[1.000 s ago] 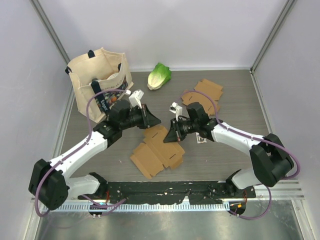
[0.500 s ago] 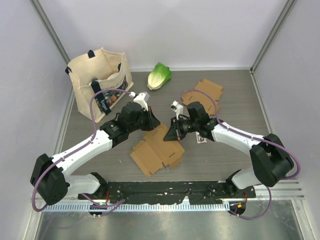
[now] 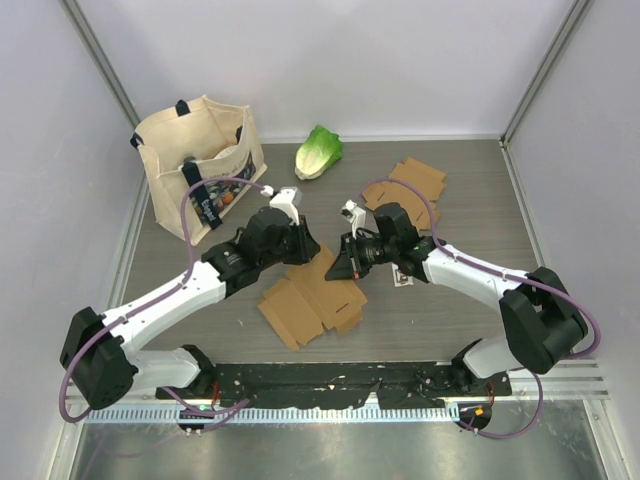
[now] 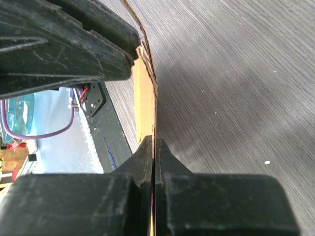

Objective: Fold the paper box

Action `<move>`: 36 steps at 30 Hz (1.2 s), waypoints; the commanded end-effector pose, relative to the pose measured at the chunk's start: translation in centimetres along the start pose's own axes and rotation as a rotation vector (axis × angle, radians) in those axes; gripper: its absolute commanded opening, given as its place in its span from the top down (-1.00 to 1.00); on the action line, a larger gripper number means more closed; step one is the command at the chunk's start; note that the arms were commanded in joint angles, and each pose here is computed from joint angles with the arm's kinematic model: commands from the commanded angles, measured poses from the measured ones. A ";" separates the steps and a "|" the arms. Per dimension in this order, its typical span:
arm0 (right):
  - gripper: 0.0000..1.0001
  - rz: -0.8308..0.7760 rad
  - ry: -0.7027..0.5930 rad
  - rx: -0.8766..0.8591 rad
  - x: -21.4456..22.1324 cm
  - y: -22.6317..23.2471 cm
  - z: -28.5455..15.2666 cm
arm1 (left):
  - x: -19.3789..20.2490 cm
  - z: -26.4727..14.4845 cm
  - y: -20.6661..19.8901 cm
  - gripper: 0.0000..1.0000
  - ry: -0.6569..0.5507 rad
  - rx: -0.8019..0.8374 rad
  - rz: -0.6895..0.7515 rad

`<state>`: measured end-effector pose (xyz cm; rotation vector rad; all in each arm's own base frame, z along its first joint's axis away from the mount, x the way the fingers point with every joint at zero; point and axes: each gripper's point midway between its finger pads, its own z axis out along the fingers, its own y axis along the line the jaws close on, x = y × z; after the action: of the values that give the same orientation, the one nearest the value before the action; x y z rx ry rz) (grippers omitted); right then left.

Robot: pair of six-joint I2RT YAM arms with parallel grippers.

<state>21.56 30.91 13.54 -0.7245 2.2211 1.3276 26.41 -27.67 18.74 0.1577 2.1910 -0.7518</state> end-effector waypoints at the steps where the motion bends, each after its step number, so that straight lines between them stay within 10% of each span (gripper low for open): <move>1: 0.99 -0.059 -0.056 -0.028 -1.6 1.3 -0.3 | -3.6 -1.7 -0.9 0.60 -0.101 -0.010 0.020; 36: 0.99 -0.061 -0.116 -0.059 -3.2 2.7 -0.2 | 2.4 -0.5 -2.2 0.93 0.045 0.073 -0.046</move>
<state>20.94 31.35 13.57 -0.6869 2.2440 1.3465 25.75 -28.68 17.80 0.1303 2.2106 -0.7659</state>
